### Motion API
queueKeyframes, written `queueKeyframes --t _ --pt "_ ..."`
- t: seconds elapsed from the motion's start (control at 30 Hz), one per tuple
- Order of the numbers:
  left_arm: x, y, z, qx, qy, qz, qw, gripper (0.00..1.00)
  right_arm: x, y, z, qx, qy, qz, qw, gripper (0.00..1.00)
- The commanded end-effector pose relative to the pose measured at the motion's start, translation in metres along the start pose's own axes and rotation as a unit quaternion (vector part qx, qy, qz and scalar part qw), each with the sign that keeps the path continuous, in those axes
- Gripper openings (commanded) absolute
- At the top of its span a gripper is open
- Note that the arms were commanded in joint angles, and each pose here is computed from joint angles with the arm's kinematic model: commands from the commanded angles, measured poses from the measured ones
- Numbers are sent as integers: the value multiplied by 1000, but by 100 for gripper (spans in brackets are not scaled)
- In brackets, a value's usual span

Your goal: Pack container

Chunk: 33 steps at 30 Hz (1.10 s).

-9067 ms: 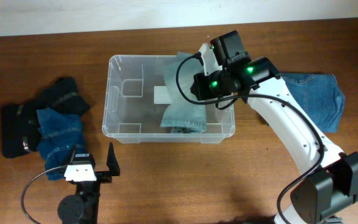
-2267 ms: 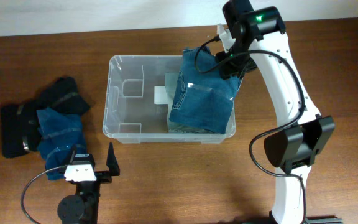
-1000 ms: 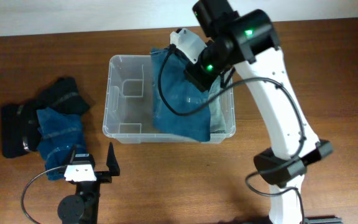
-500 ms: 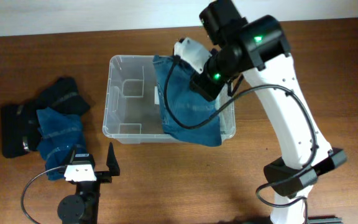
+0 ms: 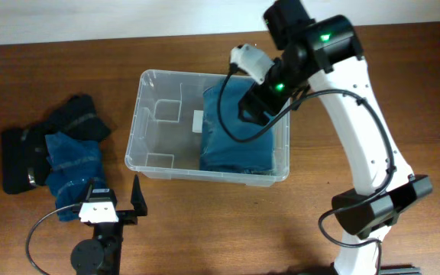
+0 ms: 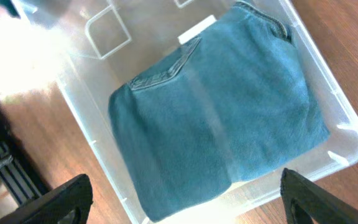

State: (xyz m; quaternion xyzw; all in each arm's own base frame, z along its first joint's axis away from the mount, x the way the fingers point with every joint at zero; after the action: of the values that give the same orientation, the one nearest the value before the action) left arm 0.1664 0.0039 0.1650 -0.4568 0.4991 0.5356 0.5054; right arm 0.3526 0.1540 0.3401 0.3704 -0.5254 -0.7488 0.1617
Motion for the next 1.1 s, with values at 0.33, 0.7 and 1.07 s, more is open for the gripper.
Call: queueKeyframes --t 0.33,0.7,1.07 --pt "1 0 -1 2 -10 -1 1000 99 6 -19 -16 9 -91 23 996 12" --pt "1 0 -1 1 -10 -1 1000 99 40 -106 -53 80 -198 97 972 13" --pt "1 0 -1 2 -10 0 1000 99 86 -160 -89 106 -245 107 958 17"
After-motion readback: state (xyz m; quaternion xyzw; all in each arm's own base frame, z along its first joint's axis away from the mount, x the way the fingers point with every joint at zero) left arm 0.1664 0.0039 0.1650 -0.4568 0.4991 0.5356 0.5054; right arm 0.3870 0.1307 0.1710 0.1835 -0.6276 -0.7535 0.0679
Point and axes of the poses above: each gripper's point midway between its finger pads, its own y axis back along the fingers, its own z axis along the line the jaws close on, x = y × z, the point moved 8 cm from there along y, back along the fingers, and after that the axes turned 6 degrees about -y, right-handed, at the moved point
